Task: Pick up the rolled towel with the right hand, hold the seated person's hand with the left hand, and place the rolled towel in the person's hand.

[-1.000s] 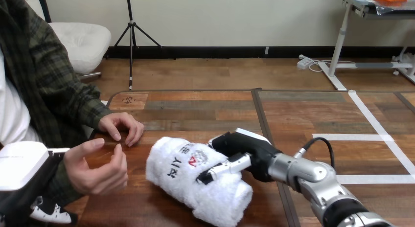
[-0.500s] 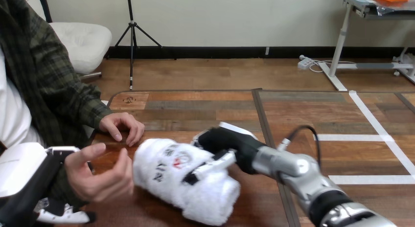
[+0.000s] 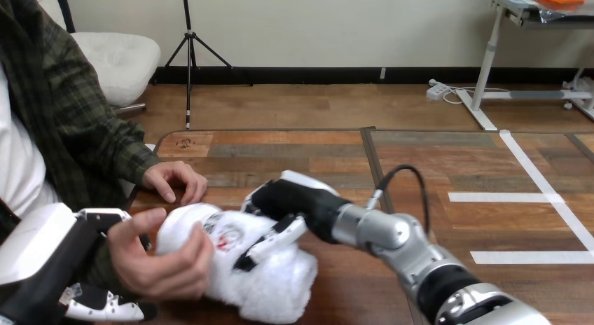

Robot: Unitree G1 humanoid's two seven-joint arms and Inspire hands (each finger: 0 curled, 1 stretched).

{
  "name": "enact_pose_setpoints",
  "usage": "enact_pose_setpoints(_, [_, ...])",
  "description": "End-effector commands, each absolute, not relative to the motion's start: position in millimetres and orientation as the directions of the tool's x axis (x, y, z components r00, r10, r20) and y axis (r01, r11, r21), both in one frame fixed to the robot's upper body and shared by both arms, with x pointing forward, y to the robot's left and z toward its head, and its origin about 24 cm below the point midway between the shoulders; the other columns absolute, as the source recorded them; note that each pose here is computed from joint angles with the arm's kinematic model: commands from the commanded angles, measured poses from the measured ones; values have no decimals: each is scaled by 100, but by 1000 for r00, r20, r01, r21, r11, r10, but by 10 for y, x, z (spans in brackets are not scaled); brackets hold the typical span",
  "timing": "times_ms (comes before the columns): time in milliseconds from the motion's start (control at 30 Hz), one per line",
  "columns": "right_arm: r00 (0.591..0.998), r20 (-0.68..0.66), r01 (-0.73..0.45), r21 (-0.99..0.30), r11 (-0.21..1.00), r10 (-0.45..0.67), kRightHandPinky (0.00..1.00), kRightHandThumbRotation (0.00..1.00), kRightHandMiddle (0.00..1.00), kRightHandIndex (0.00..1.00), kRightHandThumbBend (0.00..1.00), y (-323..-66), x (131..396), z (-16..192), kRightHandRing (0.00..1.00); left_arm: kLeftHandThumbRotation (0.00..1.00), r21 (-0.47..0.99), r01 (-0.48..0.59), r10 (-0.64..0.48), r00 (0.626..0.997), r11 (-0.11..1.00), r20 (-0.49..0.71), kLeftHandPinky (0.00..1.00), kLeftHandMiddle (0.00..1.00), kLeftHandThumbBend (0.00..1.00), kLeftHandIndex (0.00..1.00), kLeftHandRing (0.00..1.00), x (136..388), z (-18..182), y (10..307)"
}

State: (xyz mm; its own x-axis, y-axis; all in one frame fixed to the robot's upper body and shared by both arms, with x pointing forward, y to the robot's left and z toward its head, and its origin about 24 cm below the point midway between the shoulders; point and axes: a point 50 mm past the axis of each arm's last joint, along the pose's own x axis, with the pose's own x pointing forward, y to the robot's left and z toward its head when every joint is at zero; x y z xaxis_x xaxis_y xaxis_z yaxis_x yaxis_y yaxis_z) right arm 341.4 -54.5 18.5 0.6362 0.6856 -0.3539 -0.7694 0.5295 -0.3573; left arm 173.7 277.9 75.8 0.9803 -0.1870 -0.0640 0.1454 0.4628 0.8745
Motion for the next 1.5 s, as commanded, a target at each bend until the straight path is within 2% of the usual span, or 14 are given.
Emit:
enact_pose_setpoints(0, [621,-339,-776,-389,496,707,21,0,35,35,87,-417,3426,253,27,0,826,196,-236,969,528,-78,44,52,100,53,47,1677,702,2619])
enact_pose_setpoints(500, [585,-334,-800,-386,459,739,26,0,38,38,81,-242,3308,177,31,0,802,227,-231,966,553,-115,45,53,99,54,49,1633,647,2583])
enact_pose_setpoints(767, [569,-306,-809,-373,454,763,25,0,37,37,80,-159,3263,180,29,0,794,225,-236,966,565,-106,46,53,99,54,49,1624,614,2564])
enact_pose_setpoints(1167, [556,-247,-812,-368,454,794,24,0,37,36,80,-83,3266,269,28,0,798,209,-236,968,566,-87,45,52,100,53,48,1647,566,2573])
enact_pose_setpoints(1467, [524,-194,-818,-386,426,829,22,0,36,36,80,-15,3300,420,27,0,810,206,-232,969,550,-89,45,52,100,53,48,1676,563,2584])
